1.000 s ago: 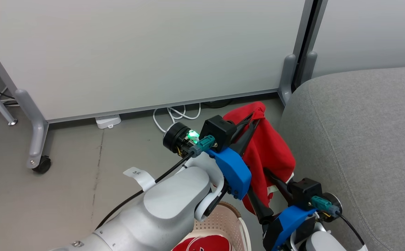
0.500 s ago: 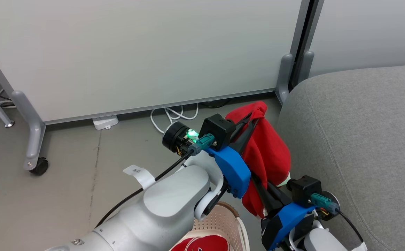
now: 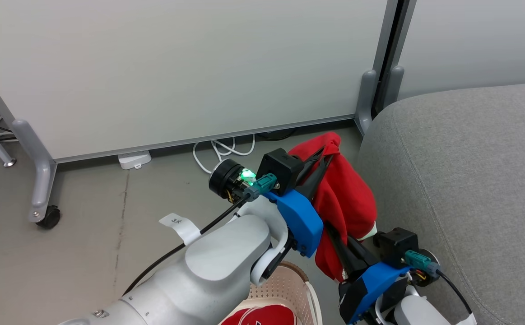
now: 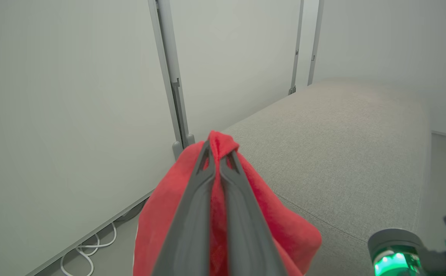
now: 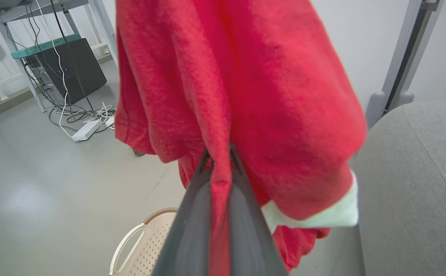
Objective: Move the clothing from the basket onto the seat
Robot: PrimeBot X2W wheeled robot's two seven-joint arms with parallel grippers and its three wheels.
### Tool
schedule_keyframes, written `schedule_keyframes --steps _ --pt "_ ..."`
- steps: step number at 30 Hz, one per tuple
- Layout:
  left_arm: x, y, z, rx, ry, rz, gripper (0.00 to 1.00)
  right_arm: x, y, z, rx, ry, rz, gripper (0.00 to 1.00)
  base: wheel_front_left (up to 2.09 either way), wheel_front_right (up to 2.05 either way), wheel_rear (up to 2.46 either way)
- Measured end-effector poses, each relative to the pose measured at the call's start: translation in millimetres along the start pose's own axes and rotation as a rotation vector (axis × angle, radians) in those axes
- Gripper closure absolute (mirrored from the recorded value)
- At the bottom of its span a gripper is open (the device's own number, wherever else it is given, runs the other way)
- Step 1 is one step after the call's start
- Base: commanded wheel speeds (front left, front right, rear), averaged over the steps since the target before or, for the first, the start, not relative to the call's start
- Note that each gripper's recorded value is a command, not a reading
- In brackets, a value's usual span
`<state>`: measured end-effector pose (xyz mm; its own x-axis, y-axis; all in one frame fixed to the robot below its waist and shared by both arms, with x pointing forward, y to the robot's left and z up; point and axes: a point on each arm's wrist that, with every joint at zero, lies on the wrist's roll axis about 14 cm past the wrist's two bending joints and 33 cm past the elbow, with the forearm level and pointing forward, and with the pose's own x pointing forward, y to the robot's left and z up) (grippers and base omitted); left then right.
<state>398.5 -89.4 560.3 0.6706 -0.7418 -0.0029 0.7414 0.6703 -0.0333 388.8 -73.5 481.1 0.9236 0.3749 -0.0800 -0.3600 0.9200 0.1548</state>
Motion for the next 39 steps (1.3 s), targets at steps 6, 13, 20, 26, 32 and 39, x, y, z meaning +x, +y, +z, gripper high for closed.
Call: schedule_keyframes --steps 6,13,20,26,32,39 --pt "0 1 -3 -0.004 0.009 0.004 1.00 0 0 1 0.001 -0.004 0.000 1.00 0.00 0.00 0.00" --pt "0 0 -6 -0.008 0.022 0.005 0.00 -2 1 1 0.004 -0.007 0.001 1.00 0.00 0.00 0.00" --pt "-1 -2 -6 -0.003 0.024 0.001 0.00 -2 0 3 0.003 -0.015 0.000 1.00 0.00 0.00 0.00" --pt "-3 -1 -5 -0.003 0.022 0.007 0.00 -1 1 5 0.002 -0.025 0.002 1.00 0.00 0.00 0.00" --pt "-7 2 -5 -0.043 -0.004 0.036 0.00 0 0 7 0.004 -0.035 -0.002 1.00 0.00 0.00 0.00" --pt "-34 20 -12 -0.069 -0.053 0.106 0.00 4 -6 9 0.010 -0.045 -0.017 1.00 0.00 0.00 0.00"
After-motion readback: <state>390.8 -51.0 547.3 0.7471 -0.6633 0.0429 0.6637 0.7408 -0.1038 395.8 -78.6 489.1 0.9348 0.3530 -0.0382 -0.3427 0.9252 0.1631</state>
